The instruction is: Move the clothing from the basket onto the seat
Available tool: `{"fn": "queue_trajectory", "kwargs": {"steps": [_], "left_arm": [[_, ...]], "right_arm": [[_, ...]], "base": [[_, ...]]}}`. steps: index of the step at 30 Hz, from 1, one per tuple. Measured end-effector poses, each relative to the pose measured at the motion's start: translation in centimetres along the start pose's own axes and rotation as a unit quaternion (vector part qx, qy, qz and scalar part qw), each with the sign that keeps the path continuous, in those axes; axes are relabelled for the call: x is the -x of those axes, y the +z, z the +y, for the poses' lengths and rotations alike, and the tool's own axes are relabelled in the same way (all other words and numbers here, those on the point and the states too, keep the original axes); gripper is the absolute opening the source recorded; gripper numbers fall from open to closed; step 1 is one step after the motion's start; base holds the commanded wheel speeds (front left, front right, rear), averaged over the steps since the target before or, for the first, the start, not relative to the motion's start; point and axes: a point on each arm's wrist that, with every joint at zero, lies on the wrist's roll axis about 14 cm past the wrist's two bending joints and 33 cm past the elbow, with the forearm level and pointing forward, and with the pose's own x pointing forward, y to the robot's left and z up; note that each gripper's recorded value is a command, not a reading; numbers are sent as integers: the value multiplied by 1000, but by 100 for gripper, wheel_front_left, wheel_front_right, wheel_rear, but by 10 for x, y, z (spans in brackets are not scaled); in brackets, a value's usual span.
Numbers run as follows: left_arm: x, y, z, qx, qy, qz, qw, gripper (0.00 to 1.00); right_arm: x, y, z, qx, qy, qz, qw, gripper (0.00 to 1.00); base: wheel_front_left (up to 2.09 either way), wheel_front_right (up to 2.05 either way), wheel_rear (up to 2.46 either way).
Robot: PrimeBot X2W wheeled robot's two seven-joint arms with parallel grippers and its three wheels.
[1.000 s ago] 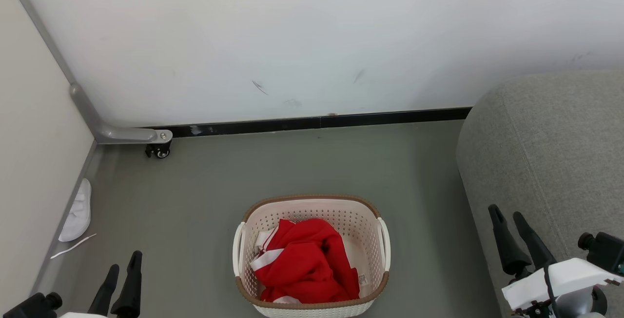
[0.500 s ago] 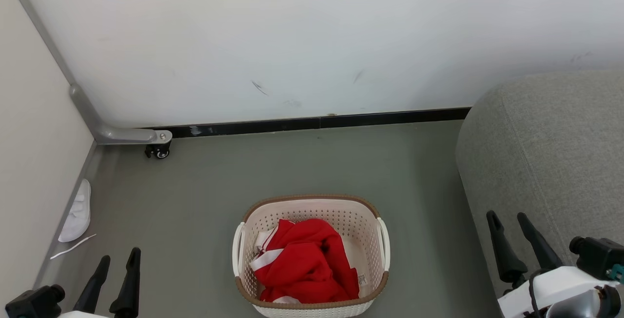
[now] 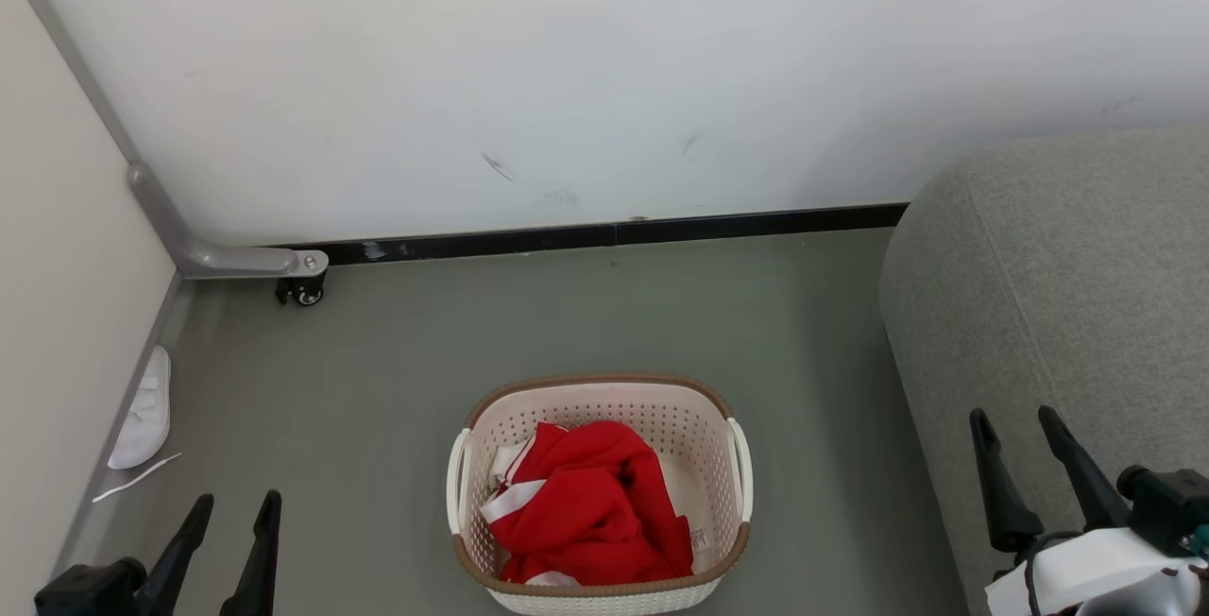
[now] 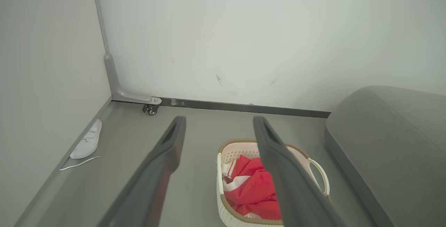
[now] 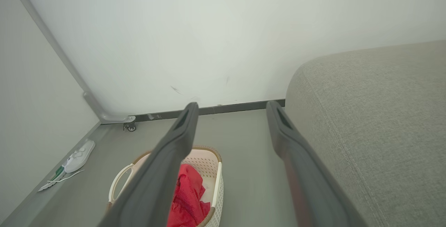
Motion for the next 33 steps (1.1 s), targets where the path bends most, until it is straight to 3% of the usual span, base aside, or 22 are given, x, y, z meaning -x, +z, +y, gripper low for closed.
{"fn": "queue_trajectory", "kwargs": {"steps": [12,33], "left_arm": [[-1,3,-4,-65,-17,-10,998,100],[6,1,0,-60,-4,-10,998,100]], "right_arm": [[5,-6,3,82,17,4,996,100],[0,-9,15,80,35,7,996,100]], "base": [[0,0,0],[0,0,0]]}}
